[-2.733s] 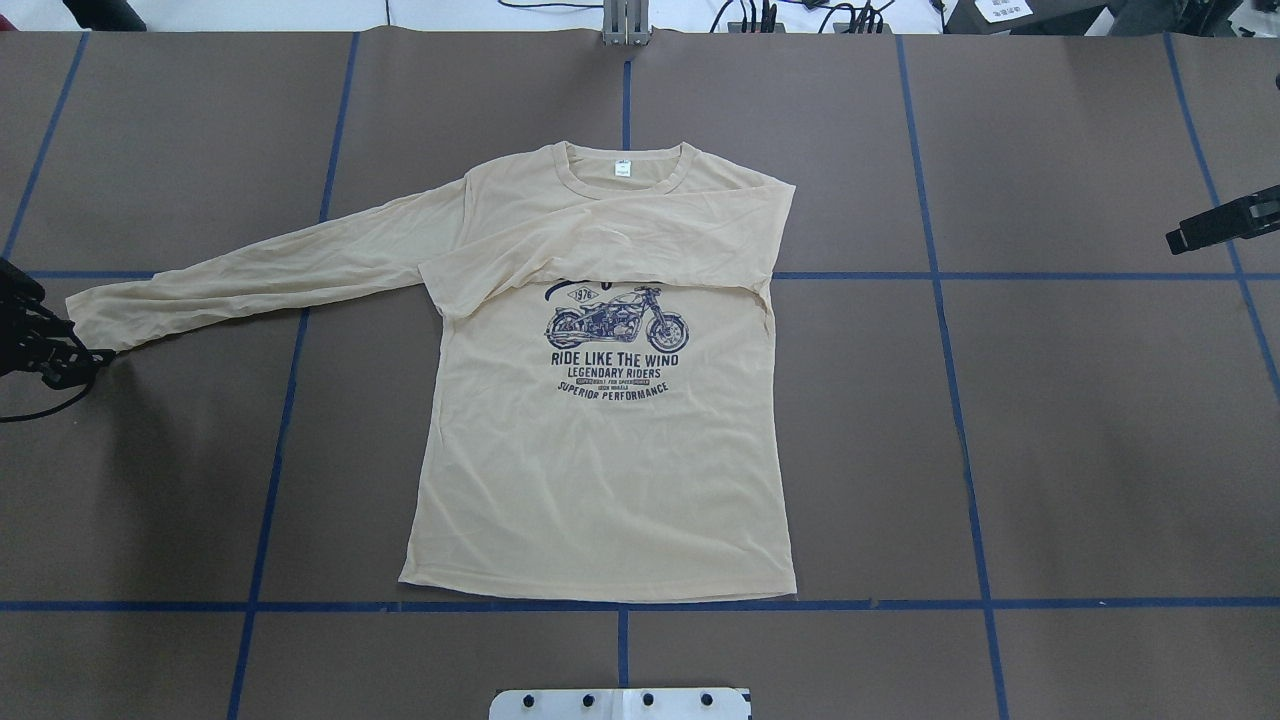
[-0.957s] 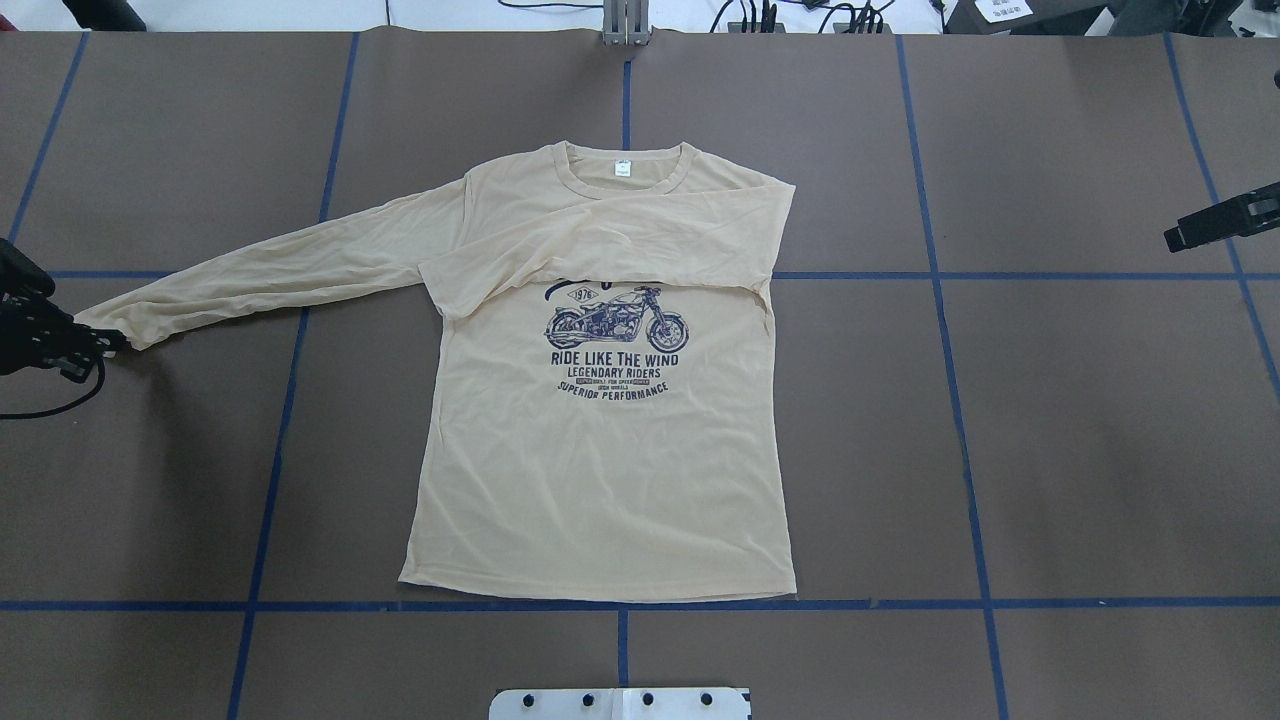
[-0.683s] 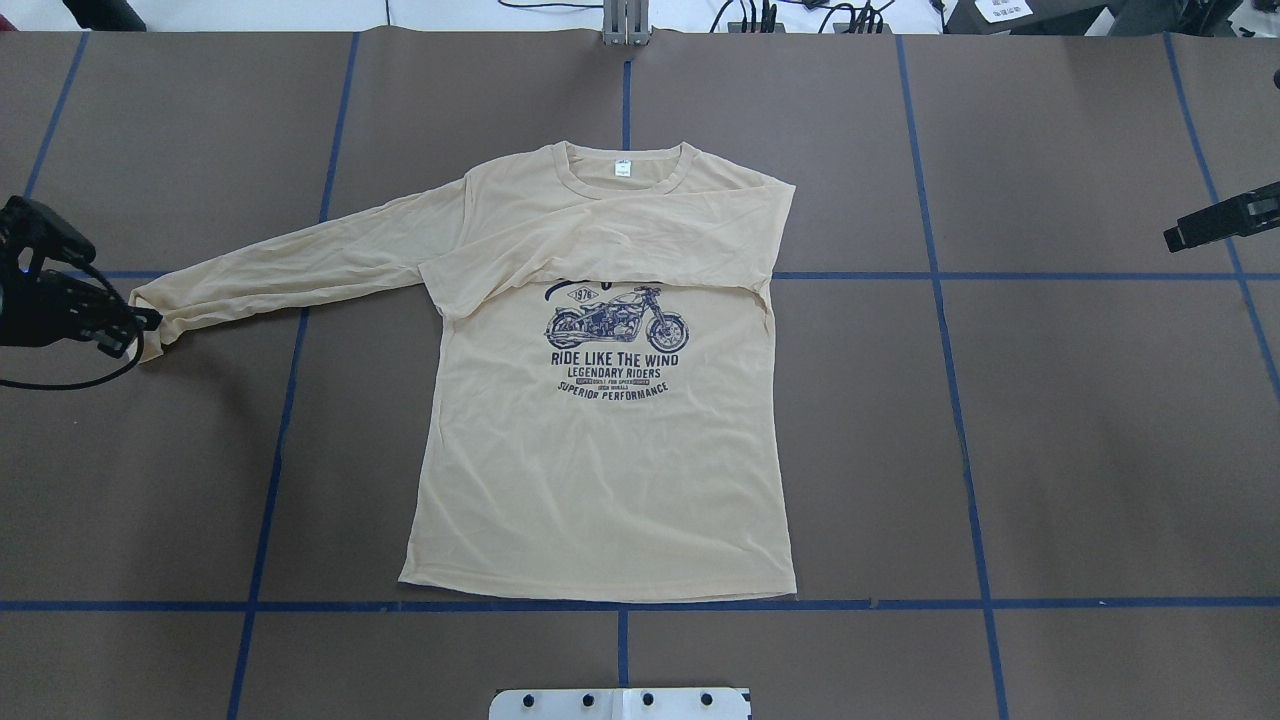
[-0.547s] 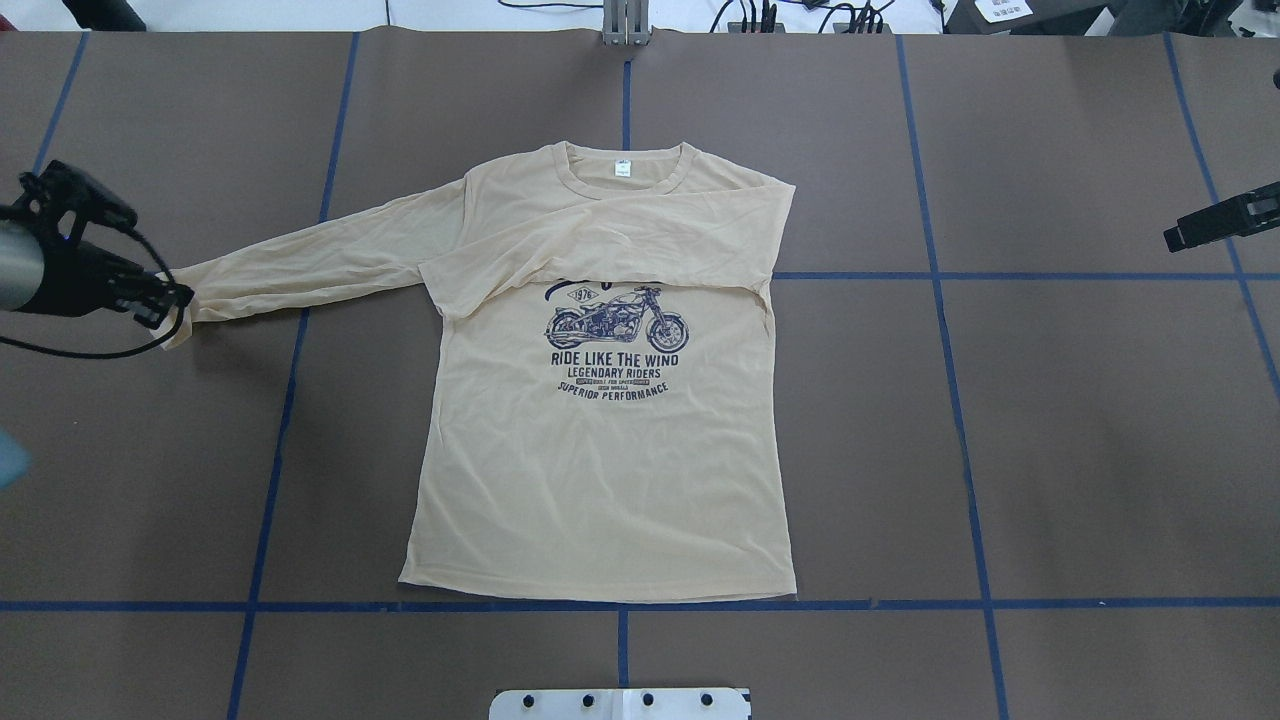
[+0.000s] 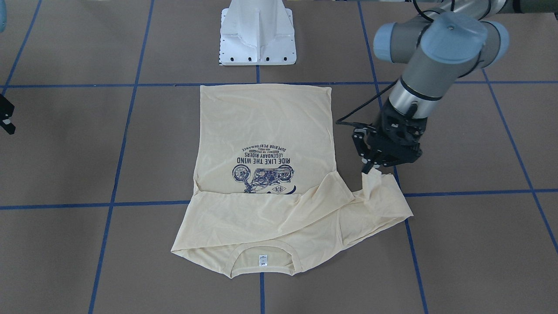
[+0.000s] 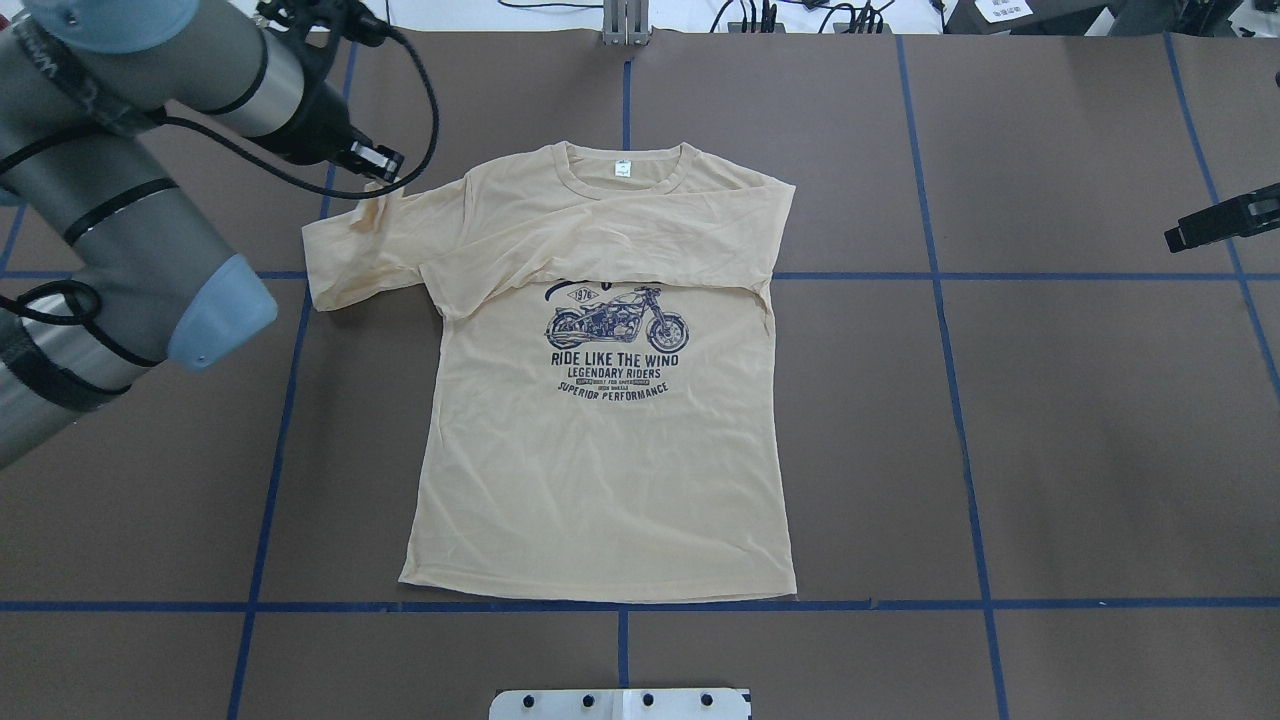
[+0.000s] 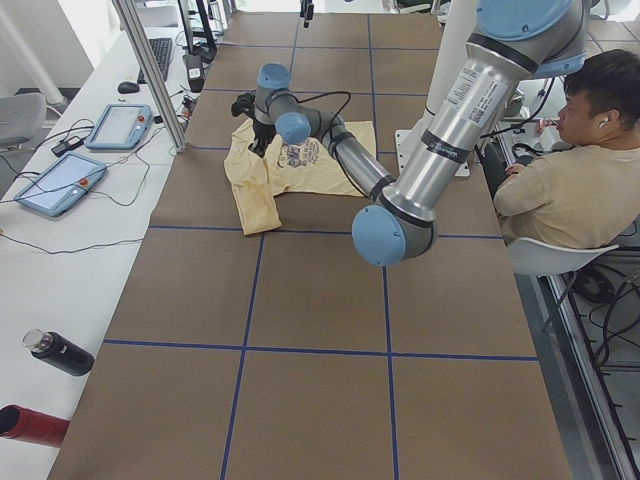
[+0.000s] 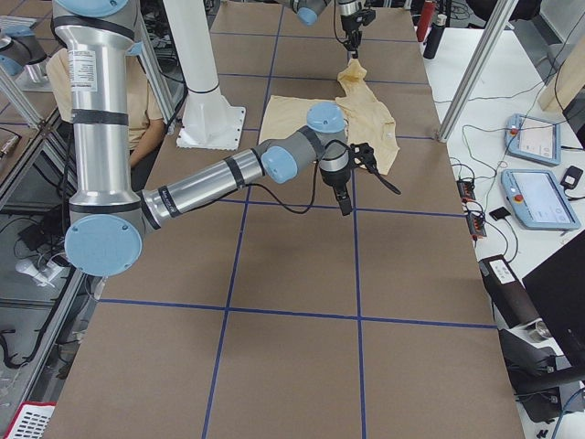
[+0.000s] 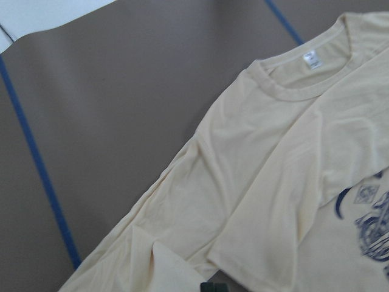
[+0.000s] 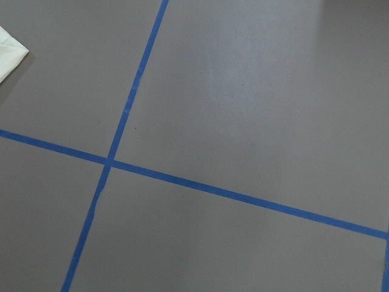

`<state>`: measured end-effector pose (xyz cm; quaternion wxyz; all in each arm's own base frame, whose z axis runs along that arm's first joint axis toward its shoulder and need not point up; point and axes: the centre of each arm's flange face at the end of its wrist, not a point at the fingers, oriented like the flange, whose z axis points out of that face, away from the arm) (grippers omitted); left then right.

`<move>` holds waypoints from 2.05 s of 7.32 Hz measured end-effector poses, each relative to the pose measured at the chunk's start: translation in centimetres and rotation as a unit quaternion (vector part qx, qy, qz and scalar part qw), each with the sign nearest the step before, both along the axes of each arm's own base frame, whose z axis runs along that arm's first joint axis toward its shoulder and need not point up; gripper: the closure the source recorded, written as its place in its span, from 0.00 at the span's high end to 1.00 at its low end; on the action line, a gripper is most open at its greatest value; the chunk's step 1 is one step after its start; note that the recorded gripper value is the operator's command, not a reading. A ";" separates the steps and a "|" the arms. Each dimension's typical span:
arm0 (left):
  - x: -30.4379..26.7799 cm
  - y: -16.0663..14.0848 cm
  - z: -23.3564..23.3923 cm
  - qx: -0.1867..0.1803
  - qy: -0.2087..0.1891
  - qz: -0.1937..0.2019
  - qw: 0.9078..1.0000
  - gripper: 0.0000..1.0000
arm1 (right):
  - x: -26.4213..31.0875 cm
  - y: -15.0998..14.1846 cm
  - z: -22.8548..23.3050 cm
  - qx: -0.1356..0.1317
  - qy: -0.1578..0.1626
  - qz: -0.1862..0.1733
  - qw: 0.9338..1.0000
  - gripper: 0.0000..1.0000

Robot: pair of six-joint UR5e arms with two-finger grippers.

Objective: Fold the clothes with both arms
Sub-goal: 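Fold the held sleeve across the shirt front with the left gripper, then release the sleeve and move both grippers to the hem nearest the robot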

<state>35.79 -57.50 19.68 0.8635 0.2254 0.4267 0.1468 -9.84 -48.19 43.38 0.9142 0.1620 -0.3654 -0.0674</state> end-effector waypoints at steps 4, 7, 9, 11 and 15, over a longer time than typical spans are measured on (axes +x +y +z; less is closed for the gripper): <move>19.0 -2.2 -17.5 -0.134 0.013 -0.027 0.991 0.00 | -0.1 -0.2 0.0 -0.001 0.001 0.001 1.000 1.00; 28.3 1.5 -20.3 -0.190 0.048 -0.072 0.978 1.00 | -0.2 -0.3 -0.1 -0.001 0.000 0.002 1.000 1.00; 29.3 2.3 -20.7 -0.184 0.059 -0.079 0.978 1.00 | -0.3 -0.5 -0.5 -0.003 -0.004 0.007 1.000 1.00; 27.6 2.5 -17.8 -0.140 0.052 -0.056 0.987 1.00 | -2.3 -1.1 -3.2 -0.024 -0.030 0.036 0.999 1.00; 13.1 9.5 -2.0 -0.055 0.029 -0.022 0.998 1.00 | -16.5 4.4 -11.0 -0.061 -0.065 0.100 0.991 1.00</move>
